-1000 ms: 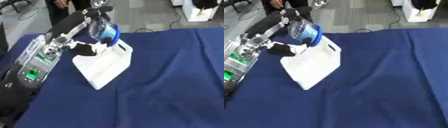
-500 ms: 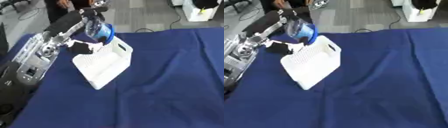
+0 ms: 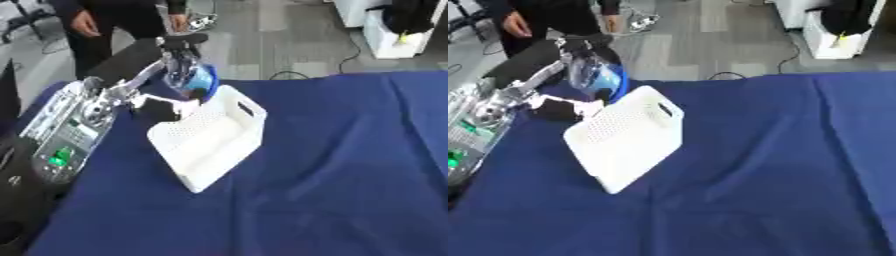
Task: Pick up objects on the table and place them in the box.
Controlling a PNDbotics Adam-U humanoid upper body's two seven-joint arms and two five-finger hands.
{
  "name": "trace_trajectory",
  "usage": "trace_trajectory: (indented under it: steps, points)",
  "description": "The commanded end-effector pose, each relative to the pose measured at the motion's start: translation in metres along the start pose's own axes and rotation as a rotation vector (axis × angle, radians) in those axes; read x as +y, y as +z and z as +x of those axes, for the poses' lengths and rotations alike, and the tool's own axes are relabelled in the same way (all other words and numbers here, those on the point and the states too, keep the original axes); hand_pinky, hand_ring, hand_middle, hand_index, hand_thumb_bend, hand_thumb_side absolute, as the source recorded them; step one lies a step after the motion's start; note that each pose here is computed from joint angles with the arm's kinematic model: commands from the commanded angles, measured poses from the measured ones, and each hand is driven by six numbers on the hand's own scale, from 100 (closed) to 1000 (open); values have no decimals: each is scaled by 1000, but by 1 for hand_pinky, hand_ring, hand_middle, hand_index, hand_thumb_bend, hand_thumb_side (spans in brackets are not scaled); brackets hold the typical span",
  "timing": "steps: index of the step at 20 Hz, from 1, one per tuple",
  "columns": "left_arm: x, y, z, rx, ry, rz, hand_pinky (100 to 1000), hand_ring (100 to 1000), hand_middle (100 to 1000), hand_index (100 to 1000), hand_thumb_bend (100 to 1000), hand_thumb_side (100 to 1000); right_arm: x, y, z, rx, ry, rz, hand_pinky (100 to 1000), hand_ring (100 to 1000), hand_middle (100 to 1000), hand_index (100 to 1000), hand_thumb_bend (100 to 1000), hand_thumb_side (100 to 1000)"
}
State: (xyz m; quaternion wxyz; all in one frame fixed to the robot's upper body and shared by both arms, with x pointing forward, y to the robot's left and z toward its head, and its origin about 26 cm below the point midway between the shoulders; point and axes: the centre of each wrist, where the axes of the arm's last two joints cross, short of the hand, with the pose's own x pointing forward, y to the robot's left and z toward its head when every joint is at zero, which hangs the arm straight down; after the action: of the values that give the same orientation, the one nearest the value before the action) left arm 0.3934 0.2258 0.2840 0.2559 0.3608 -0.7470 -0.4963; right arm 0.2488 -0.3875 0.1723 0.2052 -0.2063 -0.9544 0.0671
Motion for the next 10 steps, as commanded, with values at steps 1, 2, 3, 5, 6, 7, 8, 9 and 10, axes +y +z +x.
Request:
trace_trajectory:
  steps: [1, 2, 3, 5, 6, 7, 8, 9, 10]
  points:
    - [15, 2, -6, 39, -64, 19, 100, 100, 100, 177, 100, 268, -5, -7, 5, -28, 14, 22, 902, 827, 845, 885, 100, 963]
    - [15, 2, -6, 43, -73, 14, 100, 100, 100, 181, 100, 268, -5, -7, 5, -28, 14, 22, 902, 828, 845, 885, 100, 963]
    - [15, 2, -6, 41, -85, 11, 100, 100, 100, 210, 100, 255, -5, -7, 5, -28, 14, 22, 903, 828, 845, 885, 100, 963]
    - [15, 3, -5, 29, -112, -3, 100, 100, 218, 459, 100, 237, -5, -6, 5, -27, 14, 23, 903, 828, 845, 886, 100, 964]
    - [13, 3, -4, 13, -135, -29, 100, 183, 297, 518, 100, 231, -5, -6, 5, -26, 13, 23, 903, 828, 845, 886, 100, 964]
    - [11, 3, -4, -1, -159, -74, 100, 458, 525, 684, 100, 232, -5, -6, 5, -26, 13, 23, 903, 828, 845, 886, 100, 965]
    - [9, 3, -5, -11, -181, -121, 100, 501, 574, 710, 100, 232, -5, -6, 5, -26, 13, 23, 903, 828, 845, 886, 100, 965]
    - [8, 3, -6, -16, -197, -165, 662, 657, 706, 770, 116, 228, -5, -6, 5, -26, 13, 24, 903, 828, 845, 886, 100, 965]
    - [8, 3, -7, -19, -208, -198, 811, 701, 732, 784, 120, 231, -5, -6, 5, -26, 12, 24, 903, 828, 845, 886, 100, 965]
